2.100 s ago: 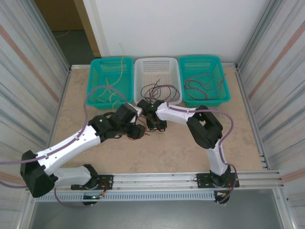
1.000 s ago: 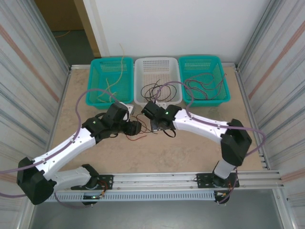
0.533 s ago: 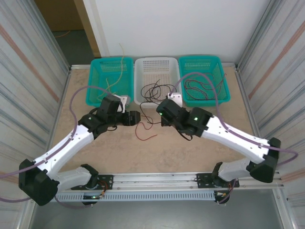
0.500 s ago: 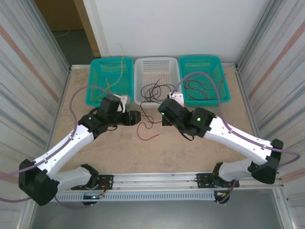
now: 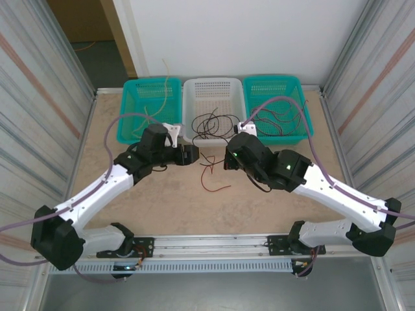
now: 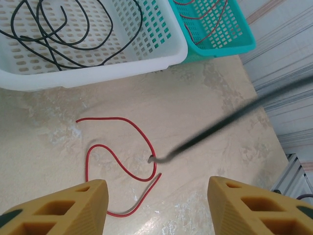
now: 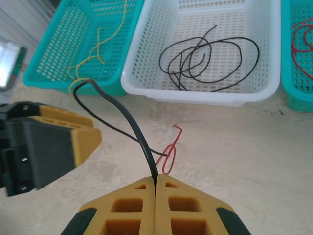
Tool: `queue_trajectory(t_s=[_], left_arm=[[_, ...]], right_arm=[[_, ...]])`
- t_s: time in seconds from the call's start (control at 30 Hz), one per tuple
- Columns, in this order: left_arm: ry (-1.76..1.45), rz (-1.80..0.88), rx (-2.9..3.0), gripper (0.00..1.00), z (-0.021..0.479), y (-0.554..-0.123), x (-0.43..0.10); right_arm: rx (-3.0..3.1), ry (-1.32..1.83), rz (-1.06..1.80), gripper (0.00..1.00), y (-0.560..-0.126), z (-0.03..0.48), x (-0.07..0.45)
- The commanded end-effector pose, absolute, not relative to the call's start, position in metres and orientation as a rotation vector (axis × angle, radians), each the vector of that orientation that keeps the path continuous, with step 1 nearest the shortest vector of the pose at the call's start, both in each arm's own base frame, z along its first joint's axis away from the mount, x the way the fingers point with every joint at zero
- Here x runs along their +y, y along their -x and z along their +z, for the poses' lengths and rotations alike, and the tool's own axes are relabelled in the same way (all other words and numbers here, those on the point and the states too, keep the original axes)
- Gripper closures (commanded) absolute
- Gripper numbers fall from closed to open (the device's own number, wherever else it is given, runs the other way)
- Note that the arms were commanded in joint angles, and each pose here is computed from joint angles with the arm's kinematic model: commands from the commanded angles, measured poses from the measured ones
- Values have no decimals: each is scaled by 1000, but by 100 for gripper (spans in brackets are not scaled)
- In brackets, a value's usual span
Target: Untangle the cables
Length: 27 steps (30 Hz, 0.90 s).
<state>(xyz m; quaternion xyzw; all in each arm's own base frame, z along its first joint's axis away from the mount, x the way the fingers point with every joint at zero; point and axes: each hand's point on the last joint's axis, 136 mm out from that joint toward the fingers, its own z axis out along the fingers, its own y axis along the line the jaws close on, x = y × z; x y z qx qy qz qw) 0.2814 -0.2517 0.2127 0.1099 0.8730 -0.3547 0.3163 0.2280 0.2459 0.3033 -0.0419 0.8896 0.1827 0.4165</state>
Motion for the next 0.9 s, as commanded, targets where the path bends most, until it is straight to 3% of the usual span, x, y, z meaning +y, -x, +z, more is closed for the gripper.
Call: queue_trajectory(t_s=[0.0, 0.5, 0.67, 0.87], left_arm=[[-301, -946, 2247, 47, 229, -294, -259], [-334, -886, 2244, 99, 234, -305, -259], [-451, -818, 2291, 100, 238, -289, -256], [-685, -486, 2320, 100, 236, -262, -239]], right_arm=[[2190, 129, 501, 100, -225, 319, 248], [2180, 94, 439, 100, -230, 318, 233], [2201, 26, 347, 100, -248, 317, 213], [2199, -29, 206, 100, -281, 321, 192]])
